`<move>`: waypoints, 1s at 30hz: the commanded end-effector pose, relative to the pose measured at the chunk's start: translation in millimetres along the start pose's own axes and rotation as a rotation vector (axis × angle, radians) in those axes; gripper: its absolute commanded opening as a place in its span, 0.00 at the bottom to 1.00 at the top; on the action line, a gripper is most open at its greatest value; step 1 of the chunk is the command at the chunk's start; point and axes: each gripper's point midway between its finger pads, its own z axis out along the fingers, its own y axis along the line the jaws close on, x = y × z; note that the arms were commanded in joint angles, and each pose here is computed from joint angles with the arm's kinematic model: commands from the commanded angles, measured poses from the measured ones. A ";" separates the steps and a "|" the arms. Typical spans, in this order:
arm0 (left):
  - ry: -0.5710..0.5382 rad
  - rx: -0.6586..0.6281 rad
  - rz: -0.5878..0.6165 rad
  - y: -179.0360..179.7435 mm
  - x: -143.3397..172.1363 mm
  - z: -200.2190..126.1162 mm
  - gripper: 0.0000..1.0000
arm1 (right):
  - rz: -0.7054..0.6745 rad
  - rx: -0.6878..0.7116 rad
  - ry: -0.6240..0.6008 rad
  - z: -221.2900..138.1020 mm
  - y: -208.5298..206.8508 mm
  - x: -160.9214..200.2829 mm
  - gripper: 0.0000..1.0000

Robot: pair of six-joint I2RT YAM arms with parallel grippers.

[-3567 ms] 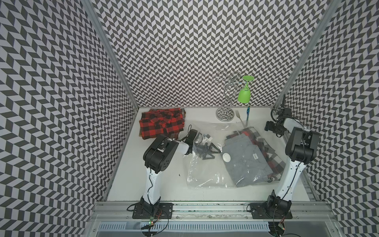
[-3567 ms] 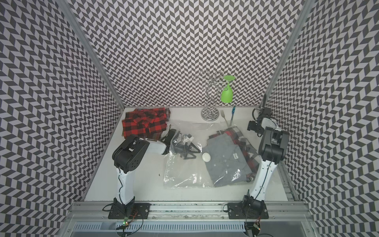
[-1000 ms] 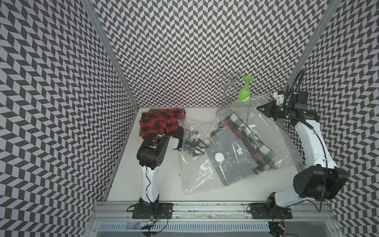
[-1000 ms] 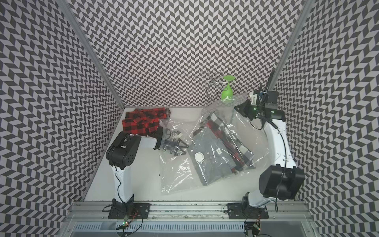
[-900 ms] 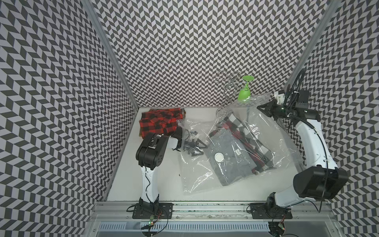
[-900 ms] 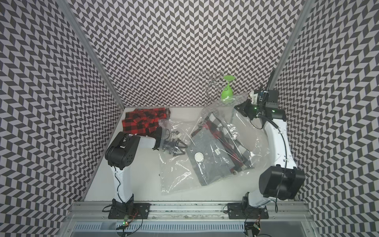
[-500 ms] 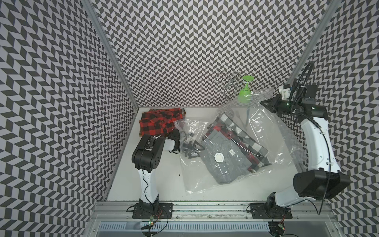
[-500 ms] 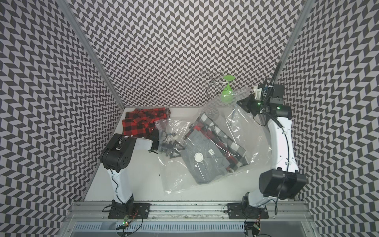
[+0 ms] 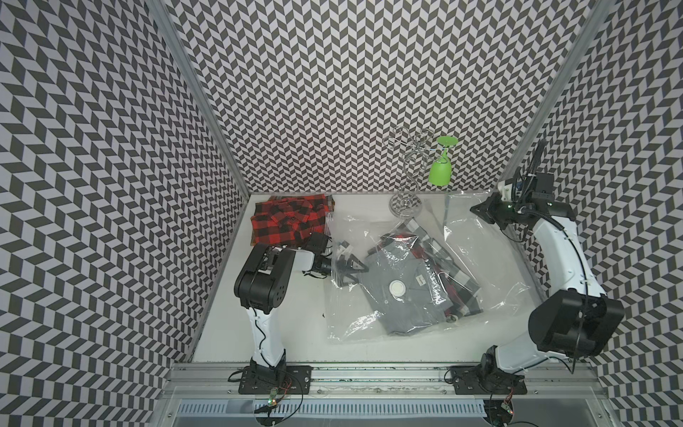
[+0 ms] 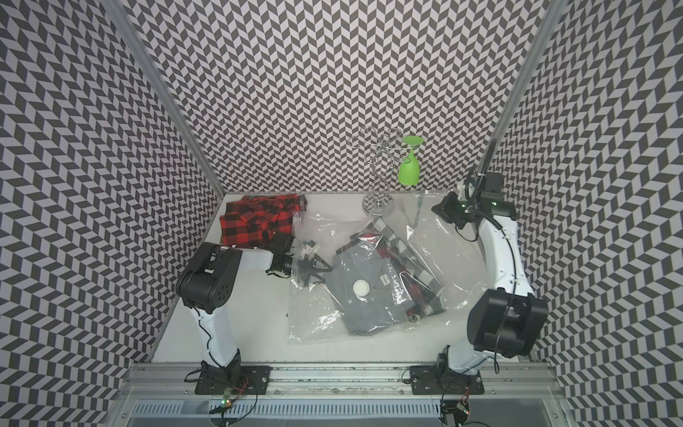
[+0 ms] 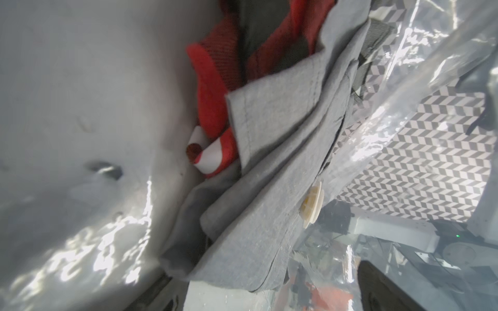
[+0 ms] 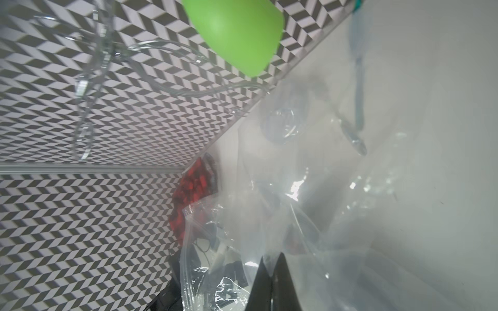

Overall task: Take the shirt out of the vacuum bag
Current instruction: Adjust the vacuum bag at the center of the board.

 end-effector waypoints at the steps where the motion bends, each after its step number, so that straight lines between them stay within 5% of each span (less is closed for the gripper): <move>1: -0.002 -0.187 -0.039 29.5 7.9 -2.9 1.00 | -0.022 0.023 -0.049 3.0 -20.5 -6.8 0.00; 6: 0.006 -0.334 -0.022 40.5 8.6 -6.8 0.99 | 0.042 0.064 -0.040 22.7 -63.2 -6.9 0.02; 11: 0.036 -0.414 0.014 41.2 10.1 9.8 0.99 | 0.077 0.056 -0.014 37.1 -86.9 -14.4 0.49; 14: 0.056 -0.469 0.009 49.6 14.4 18.9 0.99 | 0.055 0.068 -0.051 29.5 -84.6 -31.1 0.61; 20: 0.045 -0.554 -0.002 60.6 16.9 18.9 0.97 | -0.015 0.035 -0.155 -9.5 -57.5 -67.4 0.68; 30: 0.015 -0.676 -0.003 64.9 22.8 7.2 0.88 | -0.046 -0.147 -0.118 -23.9 1.4 -34.3 0.70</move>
